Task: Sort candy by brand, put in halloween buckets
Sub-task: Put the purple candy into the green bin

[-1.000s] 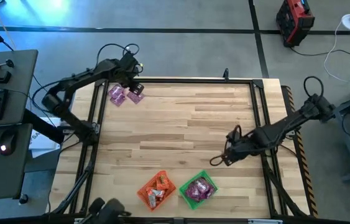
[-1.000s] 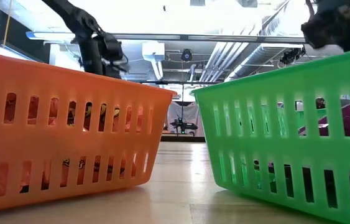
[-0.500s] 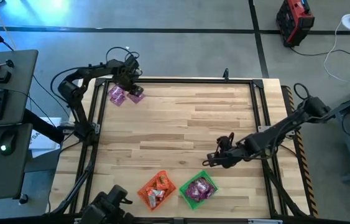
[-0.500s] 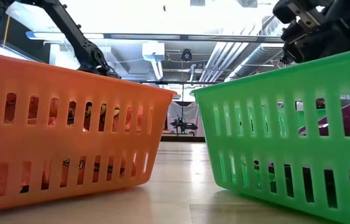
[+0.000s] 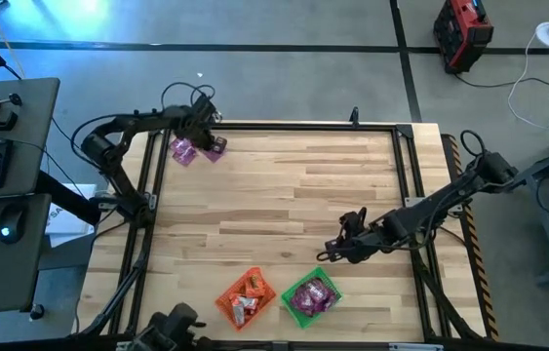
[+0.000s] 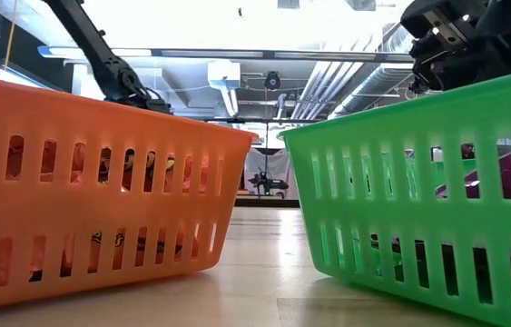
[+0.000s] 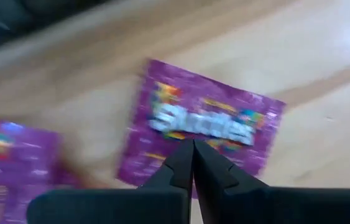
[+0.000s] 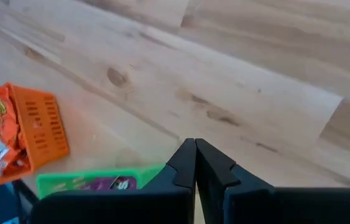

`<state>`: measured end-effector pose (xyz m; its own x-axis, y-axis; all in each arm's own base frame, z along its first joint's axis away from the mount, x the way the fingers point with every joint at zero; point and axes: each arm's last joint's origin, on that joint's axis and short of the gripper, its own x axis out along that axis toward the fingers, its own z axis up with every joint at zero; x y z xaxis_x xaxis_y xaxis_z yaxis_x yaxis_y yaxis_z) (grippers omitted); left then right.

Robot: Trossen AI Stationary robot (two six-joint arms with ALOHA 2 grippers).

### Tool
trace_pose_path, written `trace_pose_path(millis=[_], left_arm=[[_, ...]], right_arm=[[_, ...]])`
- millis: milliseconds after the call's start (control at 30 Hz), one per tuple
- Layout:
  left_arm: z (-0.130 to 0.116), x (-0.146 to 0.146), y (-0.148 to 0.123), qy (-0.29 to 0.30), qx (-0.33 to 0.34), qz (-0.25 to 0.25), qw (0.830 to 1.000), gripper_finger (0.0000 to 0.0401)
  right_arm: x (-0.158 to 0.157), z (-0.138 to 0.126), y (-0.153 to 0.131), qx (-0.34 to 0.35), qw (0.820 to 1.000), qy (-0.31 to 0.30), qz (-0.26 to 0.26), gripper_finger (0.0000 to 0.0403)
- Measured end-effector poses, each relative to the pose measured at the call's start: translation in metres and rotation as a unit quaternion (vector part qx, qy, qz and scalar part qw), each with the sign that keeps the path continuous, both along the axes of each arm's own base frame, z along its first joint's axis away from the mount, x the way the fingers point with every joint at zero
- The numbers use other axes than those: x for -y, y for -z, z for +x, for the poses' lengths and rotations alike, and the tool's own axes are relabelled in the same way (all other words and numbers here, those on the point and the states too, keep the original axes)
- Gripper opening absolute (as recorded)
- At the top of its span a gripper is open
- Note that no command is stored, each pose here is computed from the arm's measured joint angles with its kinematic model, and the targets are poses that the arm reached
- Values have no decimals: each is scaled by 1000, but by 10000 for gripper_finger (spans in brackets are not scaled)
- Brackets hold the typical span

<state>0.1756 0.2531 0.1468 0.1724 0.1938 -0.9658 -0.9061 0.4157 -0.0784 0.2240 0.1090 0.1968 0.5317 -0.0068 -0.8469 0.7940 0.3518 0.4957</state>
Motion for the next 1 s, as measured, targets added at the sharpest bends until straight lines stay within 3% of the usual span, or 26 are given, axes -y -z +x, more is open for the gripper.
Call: trace_pose_path(millis=[167,300,400,533,733,1000], left_arm=[[1,19,6,-33,44,39,998,0],[4,24,-7,-46,68,95,992,0],[1,30,-2,-48,53,86,994,0],[3,31,0,-48,62,109,991,0],[2,31,11,-51,64,112,990,0],[15,55,15,-12,40,58,997,0]], right_arm=[[4,1,0,4,1000,10,-16,0],[8,3,0,2,1000,6,-22,0],[11,5,0,1,1000,-1,-25,0],[13,6,0,2,1000,-6,-28,0],[13,6,0,2,999,-13,-31,0],[12,9,-2,15,999,-20,-29,0]])
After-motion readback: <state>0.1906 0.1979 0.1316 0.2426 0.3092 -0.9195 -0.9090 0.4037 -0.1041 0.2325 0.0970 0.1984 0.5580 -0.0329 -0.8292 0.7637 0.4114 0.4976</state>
